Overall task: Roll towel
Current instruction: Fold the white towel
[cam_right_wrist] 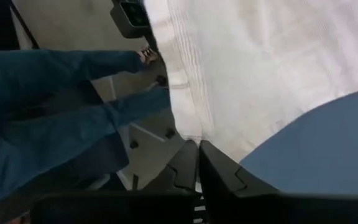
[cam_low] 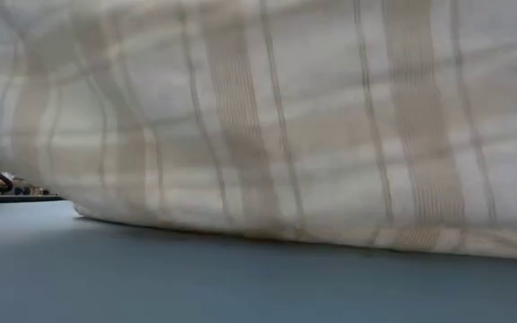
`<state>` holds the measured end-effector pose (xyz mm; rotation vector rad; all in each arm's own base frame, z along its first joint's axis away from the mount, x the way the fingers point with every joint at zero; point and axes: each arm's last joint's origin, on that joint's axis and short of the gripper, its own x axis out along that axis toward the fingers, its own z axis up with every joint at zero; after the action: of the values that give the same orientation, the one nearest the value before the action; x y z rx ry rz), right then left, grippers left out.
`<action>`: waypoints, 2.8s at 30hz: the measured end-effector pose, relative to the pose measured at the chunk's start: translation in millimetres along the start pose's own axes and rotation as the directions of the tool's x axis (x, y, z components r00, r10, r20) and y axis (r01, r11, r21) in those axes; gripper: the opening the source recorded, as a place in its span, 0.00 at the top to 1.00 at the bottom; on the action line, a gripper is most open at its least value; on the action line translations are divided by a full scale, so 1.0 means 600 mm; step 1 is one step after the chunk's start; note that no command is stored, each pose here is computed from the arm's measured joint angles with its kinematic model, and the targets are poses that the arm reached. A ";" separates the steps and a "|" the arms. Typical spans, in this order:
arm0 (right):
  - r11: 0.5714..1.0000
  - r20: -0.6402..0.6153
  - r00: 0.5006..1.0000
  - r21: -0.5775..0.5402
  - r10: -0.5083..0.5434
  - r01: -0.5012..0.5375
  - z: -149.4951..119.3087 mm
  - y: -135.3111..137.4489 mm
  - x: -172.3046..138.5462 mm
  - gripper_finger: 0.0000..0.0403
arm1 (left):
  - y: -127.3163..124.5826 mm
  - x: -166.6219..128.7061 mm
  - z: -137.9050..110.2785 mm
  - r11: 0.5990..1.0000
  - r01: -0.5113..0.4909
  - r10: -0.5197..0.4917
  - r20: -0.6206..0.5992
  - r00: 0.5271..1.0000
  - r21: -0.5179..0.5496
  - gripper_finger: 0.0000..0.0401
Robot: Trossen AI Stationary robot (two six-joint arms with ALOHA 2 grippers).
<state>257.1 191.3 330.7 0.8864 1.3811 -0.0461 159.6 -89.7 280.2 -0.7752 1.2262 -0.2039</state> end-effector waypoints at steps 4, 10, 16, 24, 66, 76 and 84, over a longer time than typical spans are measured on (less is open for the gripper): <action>0.999 0.001 1.000 0.015 0.030 -0.030 0.006 0.009 0.013 0.87 | -0.002 0.003 0.003 1.000 0.011 -0.011 0.020 1.000 0.005 0.85; 0.995 -0.013 0.997 0.069 0.072 -0.071 0.007 0.016 0.015 0.68 | -0.007 0.003 0.008 0.999 0.031 -0.032 0.060 0.998 0.012 0.67; 0.960 0.144 0.989 0.276 0.013 -0.052 0.027 0.005 0.005 0.59 | 0.009 -0.003 0.024 0.994 -0.097 0.108 0.228 0.968 -0.056 0.56; 0.762 0.240 0.925 0.643 -0.293 0.075 0.150 -0.100 -0.051 0.59 | 0.083 -0.050 0.112 0.942 -0.143 0.279 0.471 0.837 -0.304 0.55; 0.690 0.366 0.836 0.723 -0.409 0.021 0.323 -0.624 -0.107 0.38 | 0.405 -0.138 0.383 0.798 -0.380 0.559 0.340 0.756 -0.468 0.08; 0.648 0.317 0.828 0.758 -0.462 0.072 0.325 -0.652 -0.075 0.47 | 0.420 -0.123 0.390 0.834 -0.402 0.528 0.335 0.780 -0.378 0.28; 0.643 0.302 0.834 0.761 -0.462 0.081 0.339 -0.667 -0.055 0.61 | 0.439 -0.108 0.404 0.837 -0.396 0.526 0.357 0.772 -0.379 0.47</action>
<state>210.8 -213.5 139.2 1.1936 0.9920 -1.0757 286.5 239.9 193.7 -0.6836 0.9696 0.5563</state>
